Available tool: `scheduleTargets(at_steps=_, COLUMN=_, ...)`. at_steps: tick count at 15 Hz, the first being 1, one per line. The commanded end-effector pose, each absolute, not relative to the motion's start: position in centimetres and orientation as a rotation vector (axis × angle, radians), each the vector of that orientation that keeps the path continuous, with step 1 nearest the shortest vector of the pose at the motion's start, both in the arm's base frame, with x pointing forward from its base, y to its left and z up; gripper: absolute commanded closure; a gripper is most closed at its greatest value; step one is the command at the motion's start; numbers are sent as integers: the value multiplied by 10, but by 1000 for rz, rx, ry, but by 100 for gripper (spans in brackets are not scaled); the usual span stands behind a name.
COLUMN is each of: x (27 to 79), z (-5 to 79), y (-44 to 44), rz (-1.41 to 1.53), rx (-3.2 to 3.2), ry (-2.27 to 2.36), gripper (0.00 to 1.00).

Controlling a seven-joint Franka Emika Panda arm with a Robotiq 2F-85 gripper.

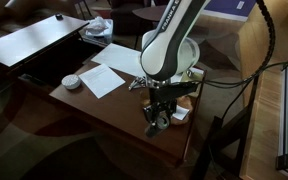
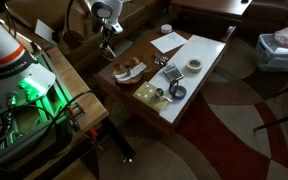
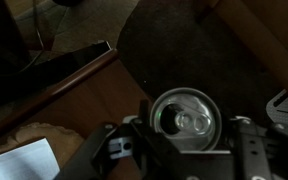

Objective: Put the can on the brown bowl

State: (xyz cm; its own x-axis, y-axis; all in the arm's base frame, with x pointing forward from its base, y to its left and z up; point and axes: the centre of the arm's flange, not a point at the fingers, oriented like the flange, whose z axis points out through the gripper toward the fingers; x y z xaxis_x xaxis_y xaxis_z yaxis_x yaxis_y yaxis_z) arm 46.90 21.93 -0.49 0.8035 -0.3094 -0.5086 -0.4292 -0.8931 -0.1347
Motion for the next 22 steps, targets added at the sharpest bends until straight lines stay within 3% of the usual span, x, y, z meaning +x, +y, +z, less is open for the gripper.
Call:
scheduleTargets(at_steps=1, x=494, z=29, y=200, rz=593, rx=-2604, ry=685, gripper=63)
scheduleTargets(at_steps=9, x=549, z=98, y=113, rz=355, rx=-2535, ry=1187, gripper=63)
scheduleTargets(at_steps=15, x=561, z=66, y=98, rz=613, rx=-2588, ry=1440, gripper=63)
scheduleTargets(at_steps=16, x=548, z=80, y=94, rz=492, rx=-2577, ry=1405, gripper=38)
scheduleTargets(at_steps=22, x=548, z=68, y=95, rz=575, rx=-2585, ry=1435, gripper=38)
